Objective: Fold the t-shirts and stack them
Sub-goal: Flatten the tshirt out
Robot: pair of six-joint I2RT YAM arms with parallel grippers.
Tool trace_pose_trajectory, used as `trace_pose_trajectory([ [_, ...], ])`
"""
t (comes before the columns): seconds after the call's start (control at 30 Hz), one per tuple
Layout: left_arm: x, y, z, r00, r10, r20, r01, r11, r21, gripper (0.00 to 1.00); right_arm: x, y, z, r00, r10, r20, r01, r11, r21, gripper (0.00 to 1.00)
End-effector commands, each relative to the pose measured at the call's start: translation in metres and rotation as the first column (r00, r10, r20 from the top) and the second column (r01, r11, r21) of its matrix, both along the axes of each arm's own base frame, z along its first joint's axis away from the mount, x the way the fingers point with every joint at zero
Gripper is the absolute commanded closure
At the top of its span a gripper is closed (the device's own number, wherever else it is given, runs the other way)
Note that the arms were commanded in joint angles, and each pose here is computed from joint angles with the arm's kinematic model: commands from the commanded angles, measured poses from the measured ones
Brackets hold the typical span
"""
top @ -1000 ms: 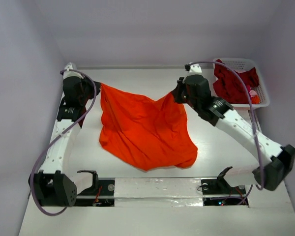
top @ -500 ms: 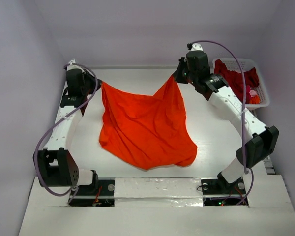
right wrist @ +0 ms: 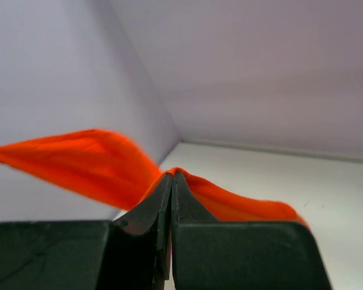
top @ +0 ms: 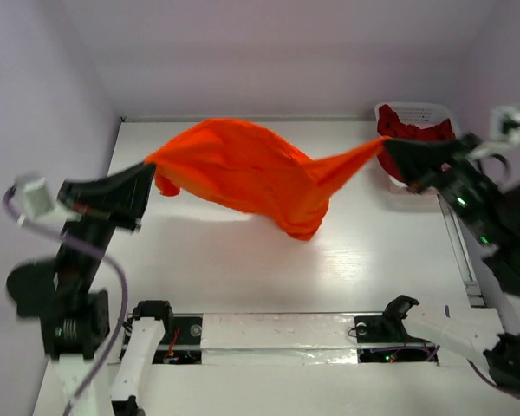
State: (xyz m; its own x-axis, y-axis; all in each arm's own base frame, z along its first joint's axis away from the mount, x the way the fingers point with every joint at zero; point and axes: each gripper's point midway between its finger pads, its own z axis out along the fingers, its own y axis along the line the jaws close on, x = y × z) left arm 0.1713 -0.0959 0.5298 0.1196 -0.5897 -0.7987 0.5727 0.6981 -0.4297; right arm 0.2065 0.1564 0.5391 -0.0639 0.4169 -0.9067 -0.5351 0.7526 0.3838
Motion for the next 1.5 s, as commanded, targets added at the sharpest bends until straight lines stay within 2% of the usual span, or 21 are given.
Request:
trace_pose_trajectory([
  [0.0, -0.073, -0.02, 0.02, 0.983, -0.142, 0.119, 0.14, 0.99, 0.019, 1.0, -0.037, -0.018, 0.004, 0.994, 0.048, 0.101, -0.054, 0.997, 0.056, 1.0],
  [0.03, -0.104, -0.022, 0.026, 0.971, -0.16, 0.176, 0.159, 0.987, 0.023, 1.0, -0.06, -0.035, 0.011, 0.987, 0.049, 0.155, -0.064, 0.993, 0.094, 1.0],
  [0.1, -0.148, -0.024, 0.036, 0.951, -0.183, 0.251, 0.184, 0.983, 0.017, 1.0, -0.072, -0.041, 0.003, 0.984, 0.066, 0.165, -0.084, 0.991, 0.104, 1.0],
  [0.17, -0.177, -0.025, 0.045, 0.933, -0.198, 0.301, 0.202, 0.979, 0.02, 1.0, -0.093, -0.048, 0.004, 0.975, 0.104, 0.195, -0.129, 0.984, 0.119, 1.0],
  [0.37, -0.231, -0.026, 0.065, 0.879, -0.22, 0.423, 0.231, 0.973, 0.026, 1.0, -0.136, -0.07, 0.025, 0.945, 0.14, 0.294, -0.192, 0.969, 0.156, 1.0],
  [0.47, -0.243, -0.023, 0.078, 0.864, -0.199, 0.463, 0.215, 0.977, 0.019, 1.0, -0.145, -0.079, 0.041, 0.936, 0.123, 0.33, -0.185, 0.969, 0.164, 1.0],
  [0.6, -0.237, -0.018, 0.093, 0.863, -0.21, 0.459, 0.237, 0.971, -0.003, 1.0, -0.135, -0.077, 0.055, 0.937, 0.096, 0.335, -0.156, 0.975, 0.156, 1.0],
  [0.87, -0.277, 0.0, 0.12, 0.788, -0.214, 0.578, 0.277, 0.961, -0.022, 1.0, -0.141, -0.09, 0.082, 0.915, 0.045, 0.4, -0.14, 0.967, 0.213, 1.0],
  [1.1, -0.315, 0.015, 0.119, 0.722, -0.206, 0.66, 0.304, 0.952, -0.035, 1.0, -0.17, -0.099, 0.102, 0.873, 0.076, 0.482, -0.221, 0.942, 0.252, 1.0],
  [1.37, -0.327, 0.017, 0.111, 0.702, -0.226, 0.675, 0.333, 0.943, -0.03, 1.0, -0.189, -0.106, 0.088, 0.87, 0.114, 0.48, -0.276, 0.918, 0.283, 1.0],
  [1.47, -0.34, 0.02, 0.11, 0.677, -0.234, 0.698, 0.348, 0.937, -0.023, 1.0, -0.202, -0.115, 0.087, 0.861, 0.113, 0.495, -0.287, 0.913, 0.291, 1.0],
])
